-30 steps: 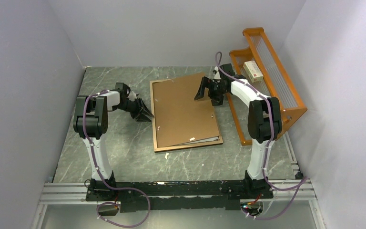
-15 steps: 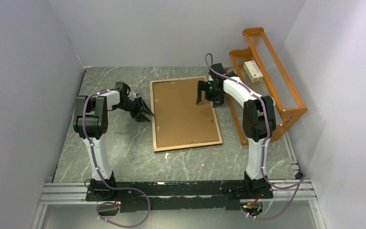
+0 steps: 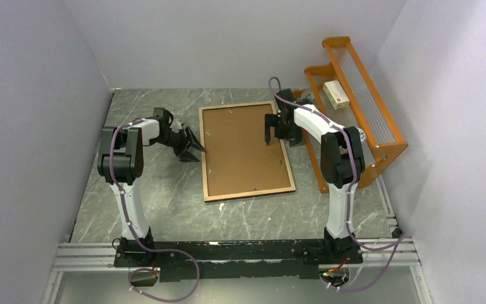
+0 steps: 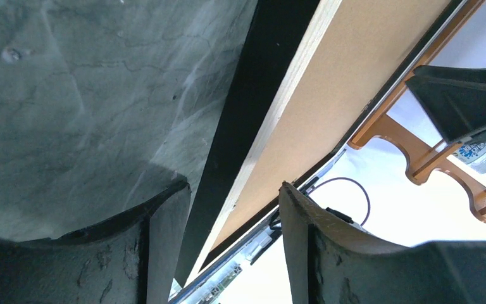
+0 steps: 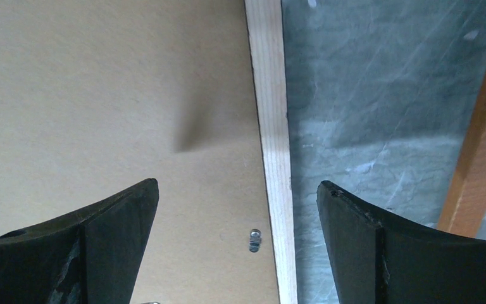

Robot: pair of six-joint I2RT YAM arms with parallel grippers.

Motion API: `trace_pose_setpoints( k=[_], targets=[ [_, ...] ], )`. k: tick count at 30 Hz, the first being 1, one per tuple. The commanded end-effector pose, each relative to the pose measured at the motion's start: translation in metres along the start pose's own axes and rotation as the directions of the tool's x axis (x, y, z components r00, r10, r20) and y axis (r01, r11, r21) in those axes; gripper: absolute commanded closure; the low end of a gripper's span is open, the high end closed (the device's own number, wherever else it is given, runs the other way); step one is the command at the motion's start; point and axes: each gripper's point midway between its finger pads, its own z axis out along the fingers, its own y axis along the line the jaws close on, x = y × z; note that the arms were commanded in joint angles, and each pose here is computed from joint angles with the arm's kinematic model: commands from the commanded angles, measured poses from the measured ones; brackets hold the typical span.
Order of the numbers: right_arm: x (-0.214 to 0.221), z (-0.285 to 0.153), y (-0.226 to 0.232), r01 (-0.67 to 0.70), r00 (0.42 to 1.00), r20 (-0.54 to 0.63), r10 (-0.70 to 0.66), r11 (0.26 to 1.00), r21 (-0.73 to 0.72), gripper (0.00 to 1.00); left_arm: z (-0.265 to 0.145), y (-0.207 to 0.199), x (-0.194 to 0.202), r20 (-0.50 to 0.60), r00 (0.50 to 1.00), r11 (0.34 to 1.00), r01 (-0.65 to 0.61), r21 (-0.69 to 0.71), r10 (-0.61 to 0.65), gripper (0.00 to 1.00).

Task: Put the photo into the frame
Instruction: Place the photo frame item in the photo frame.

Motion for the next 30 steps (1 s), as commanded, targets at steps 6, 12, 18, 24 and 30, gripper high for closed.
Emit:
trace_pose_setpoints(
  k=[6, 12, 18, 24, 30],
  targets=[
    [0.011, -0.026, 0.027, 0.021, 0.998, 0.067, -0.015, 0.996, -0.085, 0.13, 0.008, 0.037, 0.0, 0.032, 0.998, 0.979, -0.041, -0.199, 0.048, 0.47],
    [0.028, -0.043, 0.069, 0.026, 0.992, 0.124, -0.004, 0.984, -0.177, 0.38, 0.011, 0.043, 0.005, 0.026, 0.997, 0.966, -0.062, -0.25, 0.071, 0.63],
    [0.052, -0.051, 0.14, -0.007, 0.995, 0.091, 0.051, 0.904, -0.427, 0.56, 0.017, 0.044, 0.011, -0.001, 0.998, 0.967, -0.067, -0.245, 0.069, 0.79],
    [0.073, -0.051, 0.195, -0.068, 0.997, -0.006, 0.082, 0.78, -0.622, 0.63, 0.02, 0.047, 0.016, -0.021, 0.998, 0.968, -0.064, -0.243, 0.06, 0.86],
    [0.09, -0.042, 0.232, -0.152, 0.988, -0.078, 0.137, 0.702, -0.696, 0.71, 0.021, 0.049, 0.019, -0.036, 0.998, 0.968, -0.054, -0.244, 0.047, 0.91]
  ],
)
